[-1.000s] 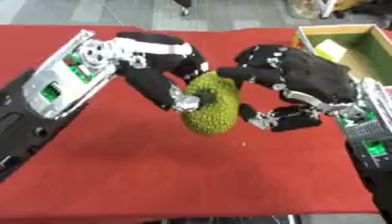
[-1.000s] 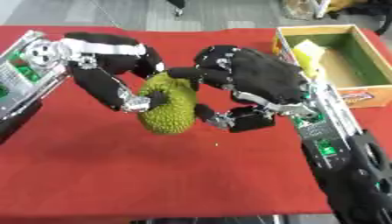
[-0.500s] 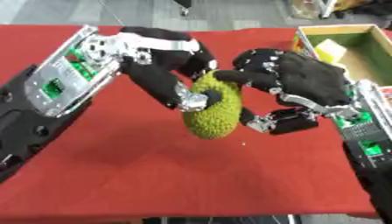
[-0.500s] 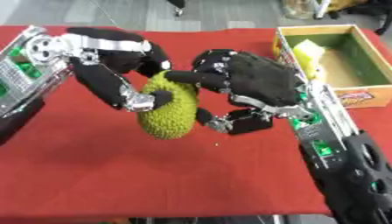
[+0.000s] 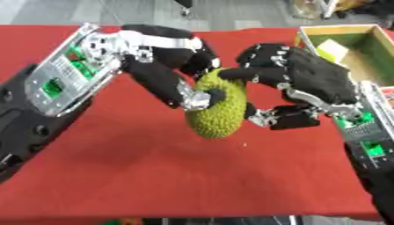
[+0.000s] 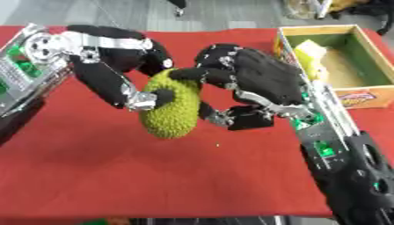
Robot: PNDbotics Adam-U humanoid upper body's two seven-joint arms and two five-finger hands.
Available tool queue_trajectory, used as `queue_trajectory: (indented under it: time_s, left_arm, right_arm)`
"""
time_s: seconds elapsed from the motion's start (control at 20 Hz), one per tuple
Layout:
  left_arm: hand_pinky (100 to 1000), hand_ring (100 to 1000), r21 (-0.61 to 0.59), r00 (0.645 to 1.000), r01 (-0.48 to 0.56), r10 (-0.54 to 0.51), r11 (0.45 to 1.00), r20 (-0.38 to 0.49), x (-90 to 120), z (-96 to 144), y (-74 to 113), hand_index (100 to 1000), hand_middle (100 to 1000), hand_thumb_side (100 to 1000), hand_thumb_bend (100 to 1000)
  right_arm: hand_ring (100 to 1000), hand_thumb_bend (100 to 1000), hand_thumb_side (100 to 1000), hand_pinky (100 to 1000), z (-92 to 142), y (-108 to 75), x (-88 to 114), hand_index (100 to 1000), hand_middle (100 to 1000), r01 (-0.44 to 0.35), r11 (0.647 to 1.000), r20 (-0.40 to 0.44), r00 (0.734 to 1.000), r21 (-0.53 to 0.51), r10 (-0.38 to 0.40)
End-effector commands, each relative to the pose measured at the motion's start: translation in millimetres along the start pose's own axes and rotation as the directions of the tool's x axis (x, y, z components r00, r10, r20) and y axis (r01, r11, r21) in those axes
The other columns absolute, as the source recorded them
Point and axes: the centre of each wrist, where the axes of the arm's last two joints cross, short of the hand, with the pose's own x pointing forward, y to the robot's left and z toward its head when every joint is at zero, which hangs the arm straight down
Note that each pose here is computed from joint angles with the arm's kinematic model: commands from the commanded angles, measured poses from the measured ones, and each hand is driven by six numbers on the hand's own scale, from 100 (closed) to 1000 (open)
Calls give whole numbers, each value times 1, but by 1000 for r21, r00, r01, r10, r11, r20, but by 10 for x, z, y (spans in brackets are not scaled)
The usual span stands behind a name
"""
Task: Pick up the objects with one hand, pass them to the other hand, and then place them into the box on the other side of the table.
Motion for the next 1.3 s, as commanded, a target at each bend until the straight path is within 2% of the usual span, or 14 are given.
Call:
queue_trajectory:
  time_s: [0.05,0.4,0.6,0.85,1.0,1.1,1.3]
  left_arm:
    - [715,547,2,999,37,-37,999,15,99,-6,47,533,454,258,100]
    - [717,553,16,998,53,-53,998,-15,-43,-76,68,541,459,263,100]
    - [718,556,20,998,62,-61,998,-28,-122,-117,83,548,464,268,100]
    - [721,562,27,997,64,-63,998,-41,-204,-155,104,559,472,283,104]
    - [723,568,27,997,72,-71,997,-40,-210,-171,106,575,483,305,139]
    - [728,578,26,996,82,-81,996,-41,-210,-177,110,595,499,366,210]
    - [733,587,31,995,95,-93,995,-42,-225,-182,128,611,511,422,260]
  right_arm:
    - [566,100,100,700,-37,-28,-17,426,491,28,995,8,1000,-94,-27]
    - [552,100,100,690,-34,40,-32,353,475,72,976,22,997,-208,-69]
    - [558,100,100,693,-44,72,-34,333,479,87,972,42,996,-218,-80]
    - [570,100,100,702,-46,96,-38,357,493,108,973,68,993,-203,-96]
    - [572,100,100,704,-46,89,-45,335,493,114,974,77,992,-198,-100]
    - [575,100,100,705,-42,78,-53,316,495,113,974,80,992,-195,-99]
    - [576,100,100,706,-25,54,-63,308,494,105,976,82,993,-191,-91]
